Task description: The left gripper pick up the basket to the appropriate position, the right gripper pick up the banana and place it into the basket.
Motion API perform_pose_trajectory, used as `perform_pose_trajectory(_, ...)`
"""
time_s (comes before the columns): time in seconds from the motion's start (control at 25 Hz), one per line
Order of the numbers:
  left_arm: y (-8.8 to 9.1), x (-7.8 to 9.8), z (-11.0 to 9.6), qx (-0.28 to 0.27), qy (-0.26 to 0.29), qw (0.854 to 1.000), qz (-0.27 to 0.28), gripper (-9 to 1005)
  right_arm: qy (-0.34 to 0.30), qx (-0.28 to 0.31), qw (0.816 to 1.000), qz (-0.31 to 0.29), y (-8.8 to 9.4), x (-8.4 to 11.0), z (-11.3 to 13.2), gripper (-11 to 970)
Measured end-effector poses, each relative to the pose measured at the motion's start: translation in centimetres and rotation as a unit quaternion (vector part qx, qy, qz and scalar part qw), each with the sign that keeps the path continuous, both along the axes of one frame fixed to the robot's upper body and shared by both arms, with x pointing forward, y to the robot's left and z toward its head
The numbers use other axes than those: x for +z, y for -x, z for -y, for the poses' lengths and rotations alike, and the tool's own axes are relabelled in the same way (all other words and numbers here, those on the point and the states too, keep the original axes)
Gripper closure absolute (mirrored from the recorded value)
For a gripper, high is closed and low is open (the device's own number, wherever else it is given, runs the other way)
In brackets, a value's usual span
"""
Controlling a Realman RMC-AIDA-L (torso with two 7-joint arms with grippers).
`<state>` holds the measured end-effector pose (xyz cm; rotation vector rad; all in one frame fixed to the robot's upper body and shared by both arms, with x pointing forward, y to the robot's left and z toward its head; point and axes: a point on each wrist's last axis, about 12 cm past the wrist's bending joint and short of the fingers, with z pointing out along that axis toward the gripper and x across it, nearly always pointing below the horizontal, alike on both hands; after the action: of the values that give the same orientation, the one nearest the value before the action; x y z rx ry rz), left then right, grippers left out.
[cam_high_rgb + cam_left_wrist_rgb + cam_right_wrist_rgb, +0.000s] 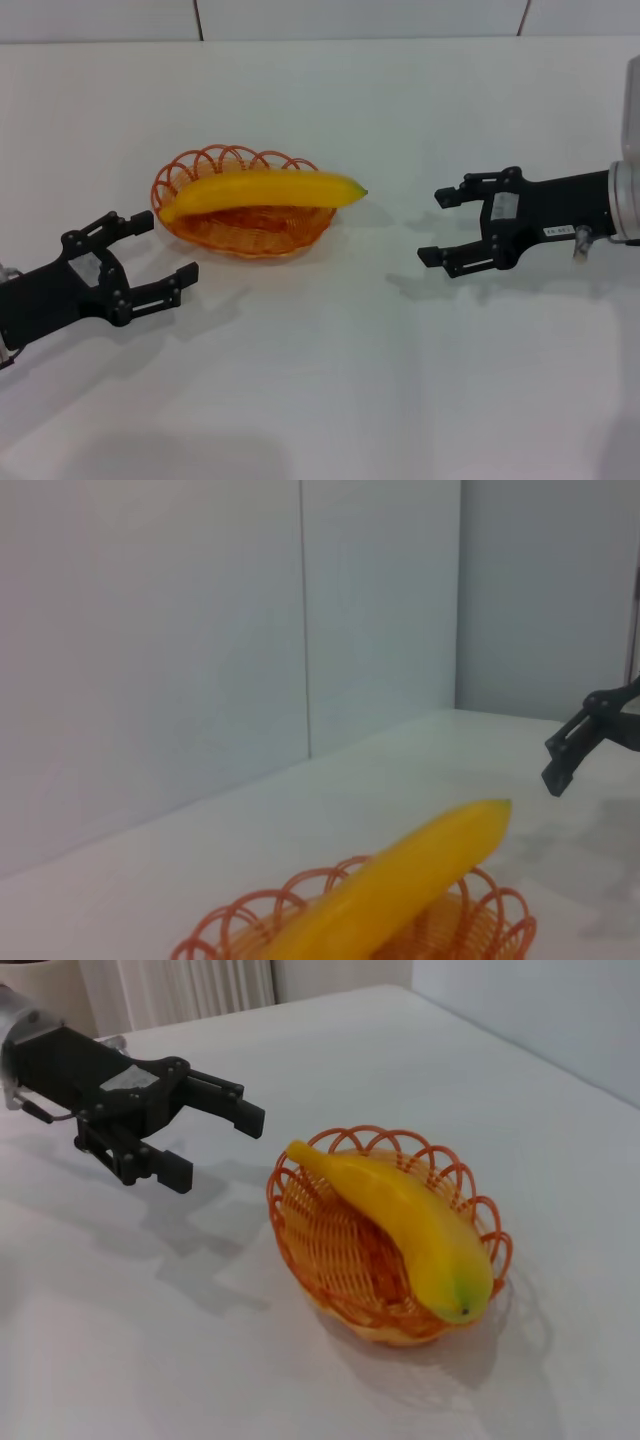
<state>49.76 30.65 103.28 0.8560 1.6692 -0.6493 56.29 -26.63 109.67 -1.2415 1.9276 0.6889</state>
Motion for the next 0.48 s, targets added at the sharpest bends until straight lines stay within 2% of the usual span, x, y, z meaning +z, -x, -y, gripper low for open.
perform_pose_trajectory(0.48, 0.56, -0.42, -0.58, 0.010, -0.005, 1.000, -0.012, 78, 0.000, -0.002, 1.000, -0.003, 0.16, -0.17, 0.12, 94)
